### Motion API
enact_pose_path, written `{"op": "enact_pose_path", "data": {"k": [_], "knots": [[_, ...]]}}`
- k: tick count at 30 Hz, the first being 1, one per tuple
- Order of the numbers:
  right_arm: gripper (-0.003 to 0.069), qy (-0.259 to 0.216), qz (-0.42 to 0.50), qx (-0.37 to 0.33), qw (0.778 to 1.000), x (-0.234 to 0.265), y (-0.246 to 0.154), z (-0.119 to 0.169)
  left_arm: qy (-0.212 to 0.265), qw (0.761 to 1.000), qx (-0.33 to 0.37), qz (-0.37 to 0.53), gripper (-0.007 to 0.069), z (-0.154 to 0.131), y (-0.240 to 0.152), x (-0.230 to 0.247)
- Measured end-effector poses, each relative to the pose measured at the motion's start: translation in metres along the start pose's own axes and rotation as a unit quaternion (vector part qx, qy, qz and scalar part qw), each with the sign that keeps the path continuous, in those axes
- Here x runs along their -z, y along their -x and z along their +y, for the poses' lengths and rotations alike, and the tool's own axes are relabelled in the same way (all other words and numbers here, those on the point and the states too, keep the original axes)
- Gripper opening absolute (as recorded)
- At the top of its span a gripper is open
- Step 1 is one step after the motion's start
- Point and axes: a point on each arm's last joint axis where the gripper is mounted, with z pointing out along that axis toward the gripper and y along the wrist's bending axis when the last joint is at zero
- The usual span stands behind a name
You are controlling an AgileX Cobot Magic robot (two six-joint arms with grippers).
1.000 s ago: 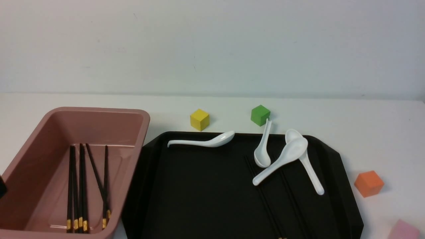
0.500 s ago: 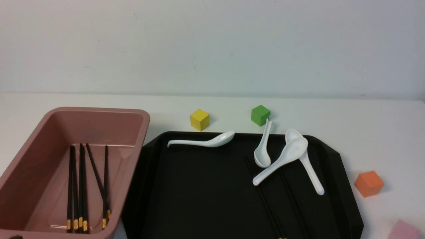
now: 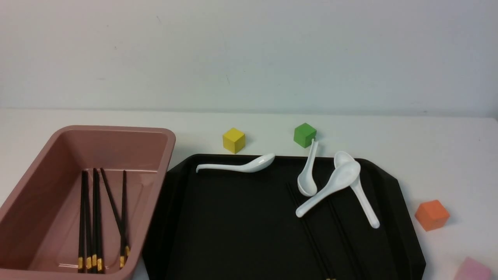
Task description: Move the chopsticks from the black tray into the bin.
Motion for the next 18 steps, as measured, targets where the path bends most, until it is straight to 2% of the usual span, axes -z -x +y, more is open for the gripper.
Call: {"op": "enact_pose_path", "data": {"k": [18], "knots": [[0.0240,0.000,0.000,0.000,1.000,0.0000,0.0000,0.0000,0.000,1.000,0.003,0.000,0.0000,0.0000,0.0000,0.0000]]}}
